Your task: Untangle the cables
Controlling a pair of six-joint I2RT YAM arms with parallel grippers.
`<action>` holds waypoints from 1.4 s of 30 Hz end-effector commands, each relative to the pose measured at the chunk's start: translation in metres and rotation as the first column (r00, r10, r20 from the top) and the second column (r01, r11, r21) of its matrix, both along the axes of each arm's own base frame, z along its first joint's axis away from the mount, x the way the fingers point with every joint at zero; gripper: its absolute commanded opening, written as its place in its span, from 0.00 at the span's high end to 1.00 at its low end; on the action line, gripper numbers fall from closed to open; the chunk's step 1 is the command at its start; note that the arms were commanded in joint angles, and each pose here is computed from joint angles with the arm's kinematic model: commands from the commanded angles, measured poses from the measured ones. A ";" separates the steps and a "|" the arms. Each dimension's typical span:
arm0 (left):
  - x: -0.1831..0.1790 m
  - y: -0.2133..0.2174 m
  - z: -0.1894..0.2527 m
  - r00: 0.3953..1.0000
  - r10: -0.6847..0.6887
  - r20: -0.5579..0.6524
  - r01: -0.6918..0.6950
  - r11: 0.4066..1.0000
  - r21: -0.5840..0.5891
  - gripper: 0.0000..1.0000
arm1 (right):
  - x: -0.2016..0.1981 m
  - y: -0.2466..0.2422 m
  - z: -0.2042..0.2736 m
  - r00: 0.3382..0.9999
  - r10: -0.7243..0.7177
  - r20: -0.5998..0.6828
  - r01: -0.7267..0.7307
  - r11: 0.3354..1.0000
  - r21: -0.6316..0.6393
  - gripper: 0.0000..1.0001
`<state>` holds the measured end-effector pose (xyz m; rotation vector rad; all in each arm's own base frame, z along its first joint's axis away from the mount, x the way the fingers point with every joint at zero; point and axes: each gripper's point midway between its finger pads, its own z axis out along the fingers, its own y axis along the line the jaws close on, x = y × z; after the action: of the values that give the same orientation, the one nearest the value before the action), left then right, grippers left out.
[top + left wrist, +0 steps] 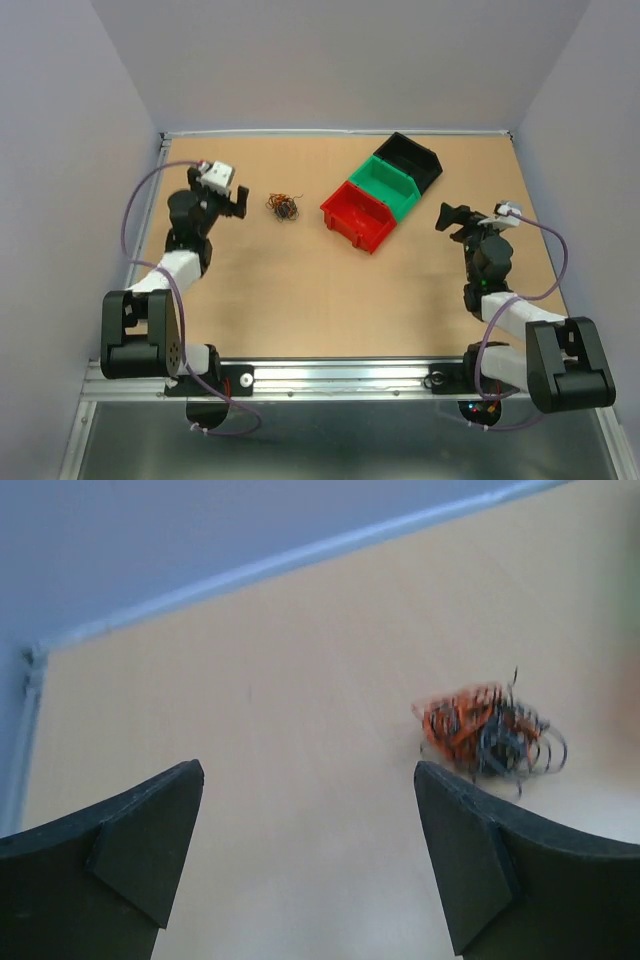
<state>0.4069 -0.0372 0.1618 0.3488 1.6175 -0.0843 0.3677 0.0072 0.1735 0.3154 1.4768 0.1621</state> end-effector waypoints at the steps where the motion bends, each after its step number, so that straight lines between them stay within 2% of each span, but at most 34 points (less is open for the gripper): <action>1: 0.017 -0.033 0.059 0.962 -0.262 -0.079 0.271 0.951 0.147 0.01 | -0.002 0.010 0.019 0.999 0.020 0.047 -0.030 0.977 0.213 0.00; 2: 0.015 -0.036 0.044 0.944 -0.295 -0.145 0.313 0.942 0.124 0.01 | -0.005 0.010 0.014 0.999 0.012 0.042 -0.023 0.960 0.280 0.00; 3: 0.017 -0.038 0.044 0.938 -0.316 -0.143 0.335 0.933 0.134 0.01 | -0.006 0.011 0.014 0.999 0.012 0.043 -0.024 0.956 0.292 0.00; 5: 0.020 -0.041 0.042 0.926 -0.352 -0.138 0.372 0.914 0.164 0.01 | -0.010 0.015 0.020 0.997 0.041 0.059 -0.056 0.958 0.281 0.00; 8: 0.033 -0.043 0.037 0.925 -0.346 -0.158 0.363 0.927 0.092 0.01 | -0.015 0.017 0.021 0.997 0.059 0.056 -0.071 0.964 0.257 0.00; 10: 0.040 -0.053 0.018 0.884 -0.408 -0.229 0.424 0.905 0.024 0.01 | -0.016 0.019 0.024 0.996 0.072 0.055 -0.084 0.965 0.249 0.00; 11: 0.045 -0.059 0.023 0.859 -0.443 -0.256 0.458 0.889 -0.002 0.01 | -0.015 0.022 0.024 0.995 0.086 0.052 -0.096 0.964 0.247 0.00; 12: 0.049 -0.066 0.000 0.819 -0.480 -0.313 0.483 0.872 -0.074 0.01 | -0.014 0.028 0.022 0.992 0.118 0.040 -0.124 0.961 0.247 0.00; 14: 0.064 -0.069 -0.025 0.791 -0.458 -0.406 0.440 0.886 -0.144 0.01 | -0.008 0.037 0.020 0.985 0.171 0.024 -0.172 0.955 0.242 0.00; 17: 0.069 -0.084 -0.053 0.736 -0.455 -0.502 0.452 0.881 -0.136 0.01 | -0.001 0.041 0.013 0.982 0.188 -0.006 -0.181 0.952 0.249 0.00; 27: 0.072 -0.096 -0.059 0.762 -0.393 -0.514 0.426 0.903 -0.058 0.01 | 0.006 0.053 0.002 0.966 0.253 -0.045 -0.235 0.941 0.244 0.00; 30: 0.067 -0.098 -0.057 0.764 -0.393 -0.512 0.429 0.902 -0.054 0.14 | 0.006 0.054 0.003 0.966 0.255 -0.044 -0.237 0.940 0.244 0.00; 31: 0.066 -0.098 -0.057 0.763 -0.391 -0.514 0.428 0.902 -0.051 0.14 | 0.006 0.053 0.003 0.966 0.255 -0.044 -0.237 0.941 0.243 0.00; 32: 0.069 -0.099 -0.056 0.777 -0.382 -0.500 0.422 0.906 -0.037 0.21 | 0.006 0.054 0.003 0.966 0.256 -0.044 -0.238 0.940 0.243 0.00; 35: 0.075 -0.101 -0.056 0.784 -0.372 -0.498 0.412 0.911 -0.031 0.26 | 0.005 0.055 0.003 0.964 0.261 -0.044 -0.243 0.939 0.244 0.00; 37: 0.076 -0.105 -0.065 0.768 -0.379 -0.515 0.421 0.906 -0.039 0.38 | 0.005 0.057 0.003 0.961 0.273 -0.042 -0.254 0.935 0.246 0.00; 38: 0.076 -0.110 -0.067 0.759 -0.389 -0.522 0.433 0.900 -0.041 0.58 | 0.005 0.057 0.003 0.960 0.277 -0.043 -0.258 0.934 0.246 0.01; 39: 0.077 -0.111 -0.071 0.753 -0.391 -0.529 0.438 0.898 -0.041 0.73 | 0.004 0.064 0.004 0.949 0.312 -0.042 -0.293 0.925 0.243 0.03; 40: 0.074 -0.113 -0.074 0.739 -0.401 -0.541 0.448 0.893 -0.050 1.00 | 0.003 0.068 0.001 0.940 0.336 -0.050 -0.315 0.918 0.242 0.05; 42: 0.068 -0.115 -0.068 0.731 -0.421 -0.537 0.463 0.884 -0.063 1.00 | 0.001 0.089 0.006 0.897 0.440 -0.044 -0.418 0.876 0.238 0.09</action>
<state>0.4716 -0.1412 0.0684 0.7933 2.1300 -0.5050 0.3597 0.0657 0.1426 0.3249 1.6679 0.5510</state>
